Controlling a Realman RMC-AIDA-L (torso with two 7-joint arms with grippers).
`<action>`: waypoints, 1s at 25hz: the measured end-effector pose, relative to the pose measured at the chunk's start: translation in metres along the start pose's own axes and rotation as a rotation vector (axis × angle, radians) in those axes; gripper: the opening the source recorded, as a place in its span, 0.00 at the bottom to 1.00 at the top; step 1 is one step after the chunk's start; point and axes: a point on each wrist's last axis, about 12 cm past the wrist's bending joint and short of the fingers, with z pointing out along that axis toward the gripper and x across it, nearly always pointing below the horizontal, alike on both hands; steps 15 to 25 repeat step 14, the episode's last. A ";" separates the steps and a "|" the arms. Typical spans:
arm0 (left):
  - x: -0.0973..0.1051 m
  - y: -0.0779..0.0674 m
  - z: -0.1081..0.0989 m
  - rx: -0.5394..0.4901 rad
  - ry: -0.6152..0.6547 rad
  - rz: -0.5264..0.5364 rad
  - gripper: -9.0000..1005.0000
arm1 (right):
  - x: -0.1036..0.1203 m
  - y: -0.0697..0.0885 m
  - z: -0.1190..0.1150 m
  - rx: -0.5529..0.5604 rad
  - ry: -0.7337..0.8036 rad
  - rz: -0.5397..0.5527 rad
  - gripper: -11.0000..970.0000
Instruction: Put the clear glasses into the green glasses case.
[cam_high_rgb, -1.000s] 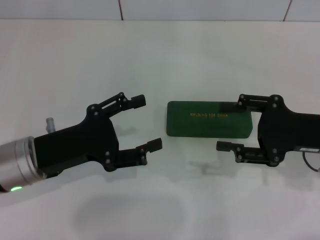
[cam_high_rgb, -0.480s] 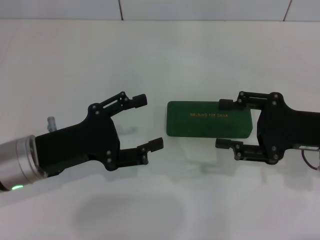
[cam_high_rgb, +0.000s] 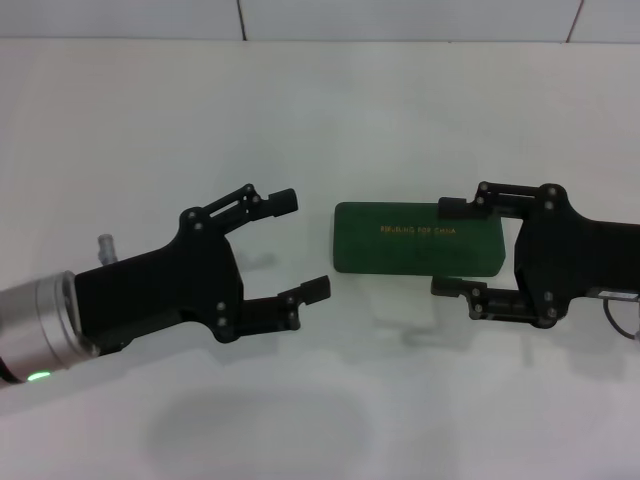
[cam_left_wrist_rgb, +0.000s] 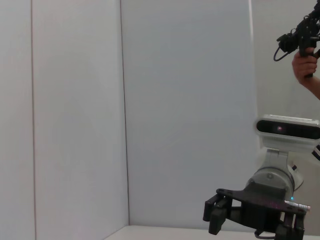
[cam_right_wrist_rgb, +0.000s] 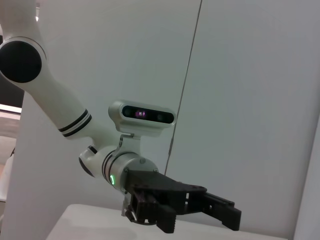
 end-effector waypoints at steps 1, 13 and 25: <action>0.000 0.000 0.000 0.000 0.000 0.000 0.89 | 0.000 0.000 0.000 0.000 0.001 0.000 0.66; 0.001 -0.001 0.001 -0.001 -0.003 -0.005 0.89 | 0.001 0.001 -0.002 0.003 0.002 0.003 0.66; 0.001 -0.002 0.001 -0.002 -0.003 -0.005 0.89 | 0.001 0.001 -0.002 0.004 0.003 0.004 0.66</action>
